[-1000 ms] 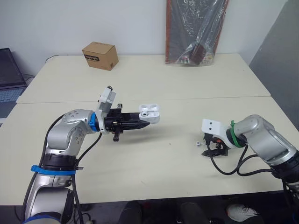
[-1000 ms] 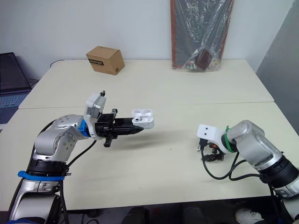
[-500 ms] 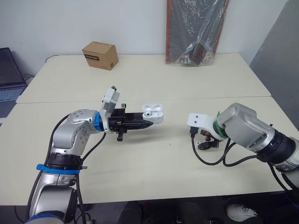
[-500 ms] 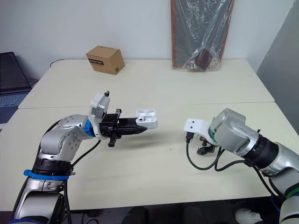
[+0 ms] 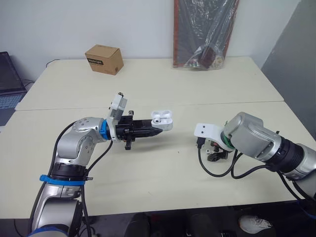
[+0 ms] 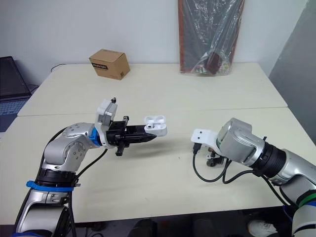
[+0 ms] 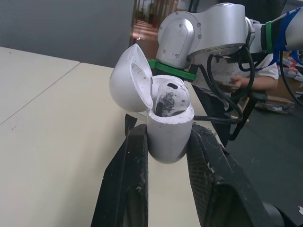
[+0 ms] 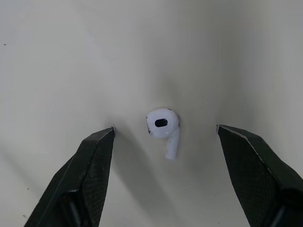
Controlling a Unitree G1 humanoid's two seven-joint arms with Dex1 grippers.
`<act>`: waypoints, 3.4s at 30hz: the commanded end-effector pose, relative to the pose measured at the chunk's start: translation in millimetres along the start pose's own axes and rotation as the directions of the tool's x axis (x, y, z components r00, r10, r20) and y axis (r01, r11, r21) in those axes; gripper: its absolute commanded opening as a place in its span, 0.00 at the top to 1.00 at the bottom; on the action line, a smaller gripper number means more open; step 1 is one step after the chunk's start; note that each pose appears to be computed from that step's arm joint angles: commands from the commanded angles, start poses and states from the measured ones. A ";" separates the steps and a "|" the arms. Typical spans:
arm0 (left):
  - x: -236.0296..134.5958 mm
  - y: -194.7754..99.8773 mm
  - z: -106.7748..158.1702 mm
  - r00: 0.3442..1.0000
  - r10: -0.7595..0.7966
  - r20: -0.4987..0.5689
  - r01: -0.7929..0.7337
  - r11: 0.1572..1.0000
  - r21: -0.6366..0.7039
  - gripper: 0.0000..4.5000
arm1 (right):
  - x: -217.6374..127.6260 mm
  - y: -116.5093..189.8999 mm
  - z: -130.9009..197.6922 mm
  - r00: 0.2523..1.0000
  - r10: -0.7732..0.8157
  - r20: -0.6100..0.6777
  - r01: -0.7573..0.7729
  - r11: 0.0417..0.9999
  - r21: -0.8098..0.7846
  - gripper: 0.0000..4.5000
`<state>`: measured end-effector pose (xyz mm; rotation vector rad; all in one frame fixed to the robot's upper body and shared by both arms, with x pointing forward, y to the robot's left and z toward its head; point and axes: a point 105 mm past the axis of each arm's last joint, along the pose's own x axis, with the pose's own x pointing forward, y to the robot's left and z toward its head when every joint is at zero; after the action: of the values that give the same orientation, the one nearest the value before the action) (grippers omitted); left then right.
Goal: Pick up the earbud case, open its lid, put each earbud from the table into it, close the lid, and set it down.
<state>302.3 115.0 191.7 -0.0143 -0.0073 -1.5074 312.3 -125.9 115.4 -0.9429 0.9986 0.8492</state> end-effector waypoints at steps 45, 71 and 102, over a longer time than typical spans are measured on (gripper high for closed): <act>5.1 -2.1 8.1 1.000 -0.001 0.015 0.001 0.999 0.046 0.82 | 1.0 3.9 9.6 1.000 -0.013 0.001 0.013 1.000 0.002 0.92; -0.2 17.1 -1.7 0.997 0.066 0.039 -0.068 0.996 0.050 0.82 | -91.9 10.1 52.2 0.540 -0.367 0.758 -0.018 0.895 0.446 0.92; 18.6 38.2 8.2 0.991 0.091 0.100 -0.098 0.992 0.074 0.82 | -127.3 12.9 123.6 0.229 -0.406 0.884 -0.095 0.895 0.436 0.92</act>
<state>339.6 99.9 187.3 -0.0361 -0.0892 -1.4137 302.8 -29.3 250.7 0.0129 -0.0478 0.7653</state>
